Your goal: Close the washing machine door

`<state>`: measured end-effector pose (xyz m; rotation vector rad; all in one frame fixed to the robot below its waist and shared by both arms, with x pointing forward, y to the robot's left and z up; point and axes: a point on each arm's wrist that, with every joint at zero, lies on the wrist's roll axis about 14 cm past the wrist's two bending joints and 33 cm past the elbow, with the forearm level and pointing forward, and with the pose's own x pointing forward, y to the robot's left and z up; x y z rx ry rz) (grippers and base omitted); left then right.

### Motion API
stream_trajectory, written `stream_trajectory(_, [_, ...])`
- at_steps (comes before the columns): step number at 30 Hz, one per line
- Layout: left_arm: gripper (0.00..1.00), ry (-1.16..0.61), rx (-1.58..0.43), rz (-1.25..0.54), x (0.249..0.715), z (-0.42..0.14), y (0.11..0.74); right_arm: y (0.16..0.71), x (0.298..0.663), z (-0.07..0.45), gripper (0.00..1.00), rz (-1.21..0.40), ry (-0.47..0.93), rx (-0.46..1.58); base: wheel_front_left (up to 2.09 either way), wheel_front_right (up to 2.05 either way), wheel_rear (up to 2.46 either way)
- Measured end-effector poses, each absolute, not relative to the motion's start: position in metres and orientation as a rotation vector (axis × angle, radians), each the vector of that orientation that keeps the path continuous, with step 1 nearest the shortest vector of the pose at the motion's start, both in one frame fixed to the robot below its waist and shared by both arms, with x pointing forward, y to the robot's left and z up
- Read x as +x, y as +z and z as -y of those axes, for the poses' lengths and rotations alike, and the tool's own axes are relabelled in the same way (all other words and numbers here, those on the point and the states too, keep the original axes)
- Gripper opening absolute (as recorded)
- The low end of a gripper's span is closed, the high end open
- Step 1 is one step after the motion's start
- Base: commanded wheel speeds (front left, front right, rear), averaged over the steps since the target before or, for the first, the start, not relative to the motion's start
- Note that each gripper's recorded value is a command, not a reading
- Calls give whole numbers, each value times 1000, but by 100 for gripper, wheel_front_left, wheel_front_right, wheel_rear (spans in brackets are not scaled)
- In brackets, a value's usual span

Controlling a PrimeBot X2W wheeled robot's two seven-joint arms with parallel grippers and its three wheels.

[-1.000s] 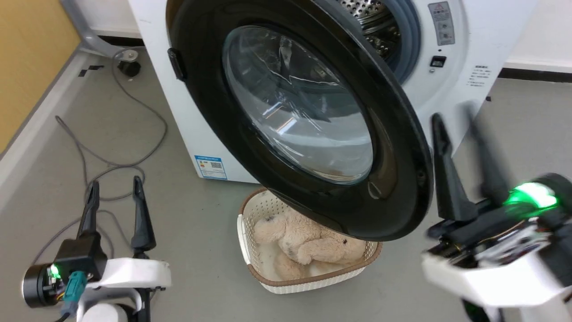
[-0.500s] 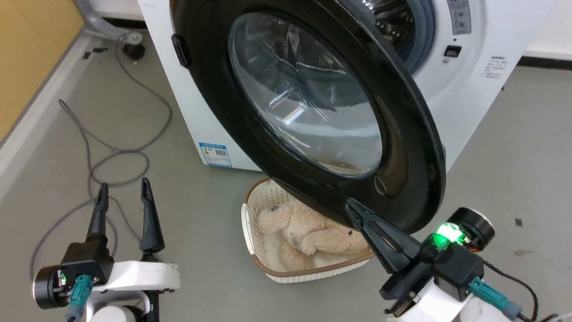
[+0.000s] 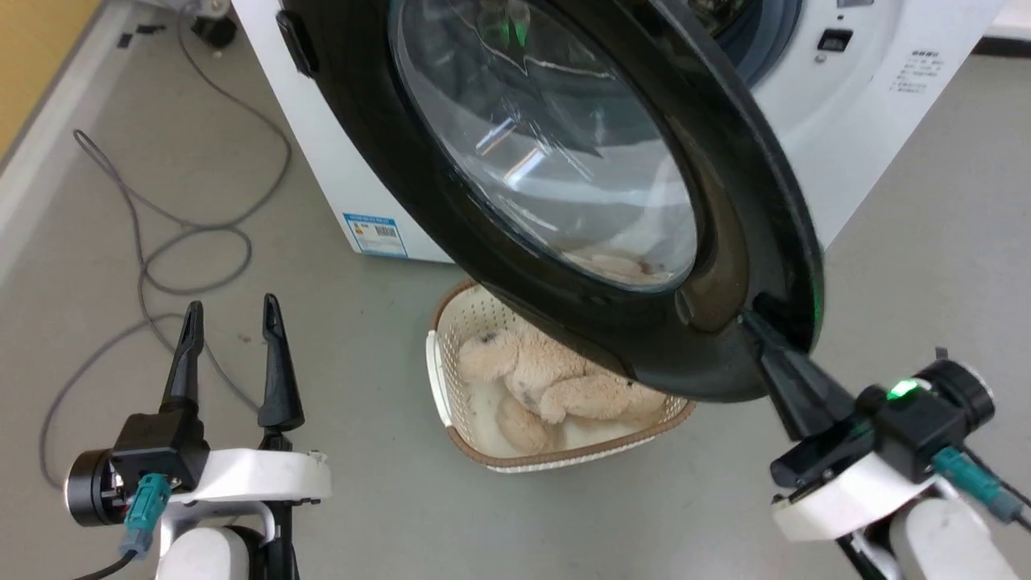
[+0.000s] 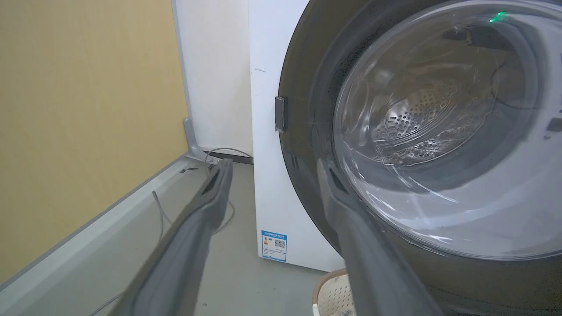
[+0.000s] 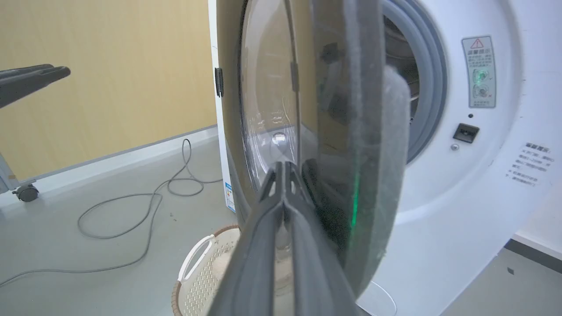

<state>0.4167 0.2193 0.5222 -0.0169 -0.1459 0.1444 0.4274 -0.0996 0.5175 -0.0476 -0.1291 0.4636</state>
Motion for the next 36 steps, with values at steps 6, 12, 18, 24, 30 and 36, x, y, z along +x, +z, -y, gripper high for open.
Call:
stream_trajectory(6, [100, 134, -21, 135, 429, -217, 516, 514, 455, 121, 0, 128, 371, -34, 0, 0, 0])
stream_trajectory(12, [100, 117, -30, 121, 444, -212, 506, 517, 498, 143, 0, 153, 291, -43, 0, 0, 0])
stream_trajectory(18, [100, 122, -27, 100, 461, -215, 492, 519, 543, 155, 0, 180, 237, -49, 0, 0, 0])
stream_trajectory(24, [100, 140, -24, 76, 471, -222, 478, 505, 577, 165, 0, 163, 196, -77, 0, 0, 0])
stream_trajectory(30, [100, 156, -25, 61, 475, -227, 470, 490, 603, 171, 0, 130, 179, -112, 0, 0, 0])
stream_trajectory(36, [100, 169, -31, 52, 475, -231, 467, 486, 619, 180, 0, 111, 151, -140, 0, 0, 0])
